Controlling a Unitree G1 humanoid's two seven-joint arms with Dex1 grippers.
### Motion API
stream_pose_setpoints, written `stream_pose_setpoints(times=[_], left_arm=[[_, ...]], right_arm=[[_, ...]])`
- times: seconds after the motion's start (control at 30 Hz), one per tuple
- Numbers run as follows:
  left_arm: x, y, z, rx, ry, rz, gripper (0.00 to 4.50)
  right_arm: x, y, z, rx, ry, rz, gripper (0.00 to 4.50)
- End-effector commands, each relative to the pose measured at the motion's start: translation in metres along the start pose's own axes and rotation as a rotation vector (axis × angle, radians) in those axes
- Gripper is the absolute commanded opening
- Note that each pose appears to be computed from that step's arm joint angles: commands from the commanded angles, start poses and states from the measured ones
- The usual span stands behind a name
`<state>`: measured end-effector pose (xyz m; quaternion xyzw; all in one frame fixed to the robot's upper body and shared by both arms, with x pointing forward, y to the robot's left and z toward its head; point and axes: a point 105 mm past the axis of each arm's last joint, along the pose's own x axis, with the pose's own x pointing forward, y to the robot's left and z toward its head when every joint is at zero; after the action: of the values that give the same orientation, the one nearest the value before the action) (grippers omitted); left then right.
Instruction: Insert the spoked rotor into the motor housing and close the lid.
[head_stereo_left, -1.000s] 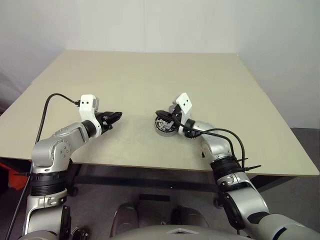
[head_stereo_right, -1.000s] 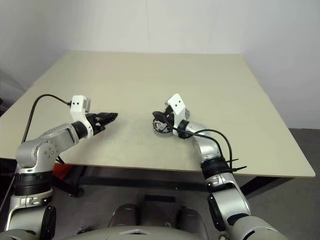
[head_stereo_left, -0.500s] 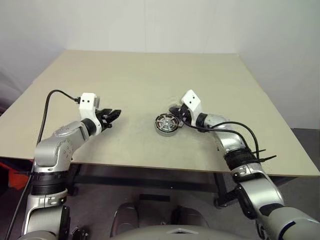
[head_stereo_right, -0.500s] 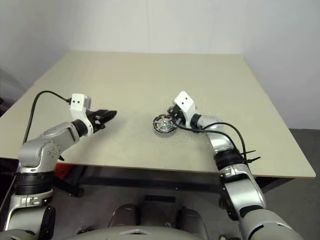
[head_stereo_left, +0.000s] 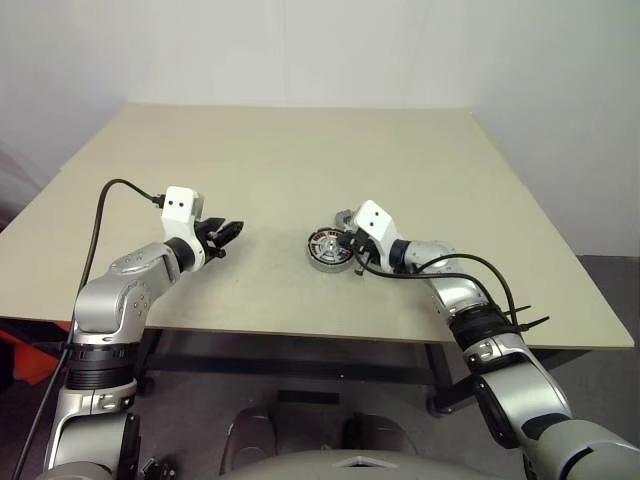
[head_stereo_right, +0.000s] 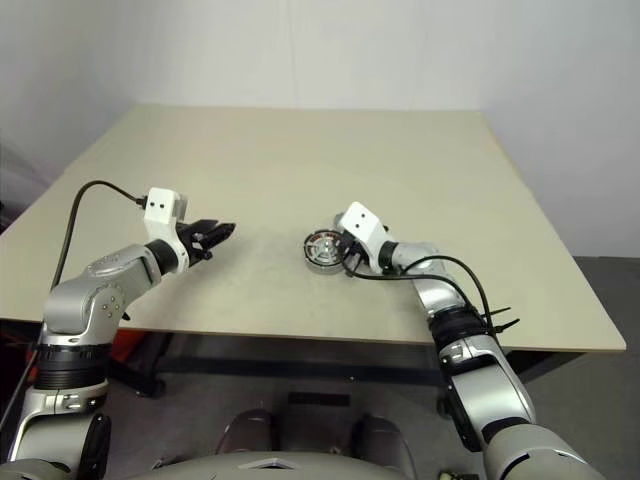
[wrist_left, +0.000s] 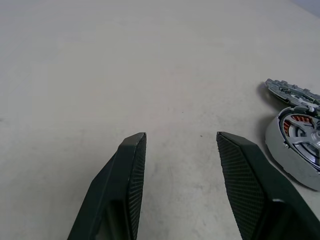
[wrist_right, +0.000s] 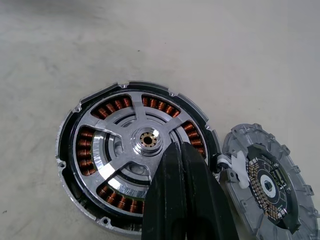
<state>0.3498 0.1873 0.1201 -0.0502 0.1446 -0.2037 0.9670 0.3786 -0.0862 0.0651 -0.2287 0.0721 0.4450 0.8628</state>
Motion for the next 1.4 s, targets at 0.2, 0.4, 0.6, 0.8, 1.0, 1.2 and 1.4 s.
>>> stream_pose_setpoints(times=[0.2, 0.4, 0.6, 0.8, 1.0, 1.2, 1.4], left_arm=[[-0.002, 0.002, 0.01, 0.027, -0.04, 0.009, 2.36], [0.0, 0.001, 0.01, 0.024, -0.039, 0.008, 2.36], [-0.002, 0.004, 0.014, 0.014, -0.057, 0.022, 2.36], [-0.001, 0.002, 0.012, 0.001, -0.065, 0.021, 2.36], [0.002, -0.002, 0.01, 0.0, -0.061, 0.008, 2.36], [0.003, -0.003, 0.008, -0.005, -0.058, 0.002, 2.36], [0.006, -0.003, 0.009, -0.013, -0.055, -0.006, 2.4]], right_arm=[[0.0, -0.012, 0.045, -0.007, -0.154, -0.01, 0.0], [0.002, 0.001, 0.046, 0.009, -0.156, 0.042, 0.0], [0.006, 0.013, 0.007, 0.072, -0.042, 0.04, 0.0], [0.002, -0.003, 0.02, 0.08, -0.085, 0.009, 0.0], [-0.015, -0.023, 0.056, 0.038, -0.181, 0.016, 0.0], [-0.04, -0.032, 0.061, -0.149, -0.111, 0.099, 0.0], [-0.067, -0.028, 0.059, -0.463, 0.071, 0.392, 0.89]])
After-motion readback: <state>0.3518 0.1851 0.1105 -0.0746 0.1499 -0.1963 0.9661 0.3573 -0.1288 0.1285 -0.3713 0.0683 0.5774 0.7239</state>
